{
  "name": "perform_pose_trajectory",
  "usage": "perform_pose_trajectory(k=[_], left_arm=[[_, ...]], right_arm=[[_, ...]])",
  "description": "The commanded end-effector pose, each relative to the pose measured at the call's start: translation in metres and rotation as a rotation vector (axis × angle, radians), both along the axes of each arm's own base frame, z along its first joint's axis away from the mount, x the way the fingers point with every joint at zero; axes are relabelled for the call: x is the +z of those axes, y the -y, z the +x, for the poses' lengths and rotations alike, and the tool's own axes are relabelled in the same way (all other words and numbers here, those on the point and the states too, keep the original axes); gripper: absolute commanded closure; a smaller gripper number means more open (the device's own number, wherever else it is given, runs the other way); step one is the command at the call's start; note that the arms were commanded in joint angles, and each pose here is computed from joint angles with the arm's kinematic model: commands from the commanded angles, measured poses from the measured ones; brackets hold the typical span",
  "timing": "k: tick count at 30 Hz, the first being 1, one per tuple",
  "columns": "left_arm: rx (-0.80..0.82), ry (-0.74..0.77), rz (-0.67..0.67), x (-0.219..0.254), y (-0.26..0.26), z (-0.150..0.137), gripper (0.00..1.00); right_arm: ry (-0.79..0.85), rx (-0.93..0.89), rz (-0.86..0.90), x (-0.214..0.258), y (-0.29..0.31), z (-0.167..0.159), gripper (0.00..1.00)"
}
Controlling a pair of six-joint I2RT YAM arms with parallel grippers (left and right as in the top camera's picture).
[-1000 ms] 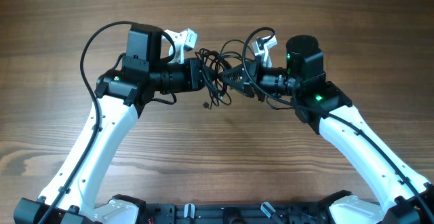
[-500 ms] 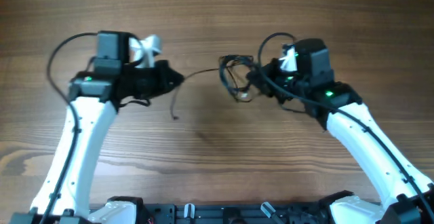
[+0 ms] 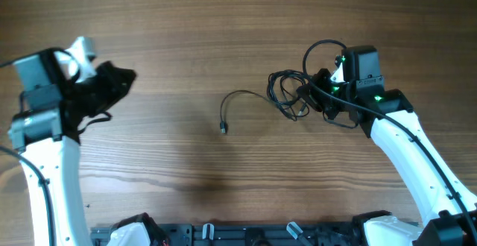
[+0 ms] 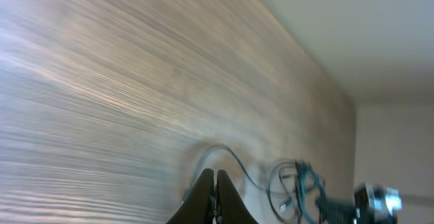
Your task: Untangle cables
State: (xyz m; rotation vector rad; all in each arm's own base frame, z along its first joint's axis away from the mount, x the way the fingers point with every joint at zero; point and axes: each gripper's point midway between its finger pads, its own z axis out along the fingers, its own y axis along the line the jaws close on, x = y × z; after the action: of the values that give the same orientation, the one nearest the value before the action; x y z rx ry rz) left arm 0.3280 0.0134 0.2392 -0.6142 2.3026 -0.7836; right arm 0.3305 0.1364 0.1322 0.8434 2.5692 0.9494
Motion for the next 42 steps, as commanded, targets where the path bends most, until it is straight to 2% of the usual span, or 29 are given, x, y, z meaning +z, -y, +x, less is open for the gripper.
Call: perform_pose_trajectory(k=[1,4,6,10,13,16,20,24,29,33,42], left_arm=[[0.014,0.035,-0.105,0.012,-0.007,-0.005,0.96],[-0.024,0.046,-0.132,0.015,0.003,-0.006,0.96],[-0.052,0.045,-0.134,0.015,0.011,-0.006,0.91],[-0.138,0.040,-0.136,0.015,0.039,-0.006,0.59],[-0.265,0.037,-0.137,0.016,0.079,-0.011,0.41],[-0.362,0.051,-0.133,0.018,0.109,-0.015,0.39],[-0.510,0.109,-0.117,0.026,0.152,-0.021,0.28],[-0.605,0.160,-0.089,0.028,0.180,-0.023,0.26],[-0.599,0.141,-0.025,0.016,0.188,-0.019,0.26],[-0.606,0.130,-0.022,0.012,0.191,-0.018,0.27],[-0.611,0.175,-0.027,0.017,0.194,-0.009,0.25]], right_arm=[[0.118,0.115,0.061,0.027,-0.016,0.006,0.96],[0.225,0.263,0.204,0.056,-0.043,0.005,0.96],[0.291,0.351,0.305,0.079,-0.058,0.001,0.96],[0.407,0.485,0.475,0.123,-0.077,-0.006,0.96],[0.433,0.512,0.552,0.143,-0.082,-0.008,0.96],[0.406,0.501,0.579,0.146,-0.083,-0.009,0.96],[0.342,0.488,0.623,0.148,-0.084,-0.014,0.96],[0.297,0.508,0.684,0.157,-0.087,-0.021,0.96],[0.324,0.544,0.743,0.179,-0.089,-0.024,0.96],[0.349,0.550,0.773,0.194,-0.089,-0.024,0.96],[0.321,0.562,0.788,0.195,-0.090,-0.028,0.96]])
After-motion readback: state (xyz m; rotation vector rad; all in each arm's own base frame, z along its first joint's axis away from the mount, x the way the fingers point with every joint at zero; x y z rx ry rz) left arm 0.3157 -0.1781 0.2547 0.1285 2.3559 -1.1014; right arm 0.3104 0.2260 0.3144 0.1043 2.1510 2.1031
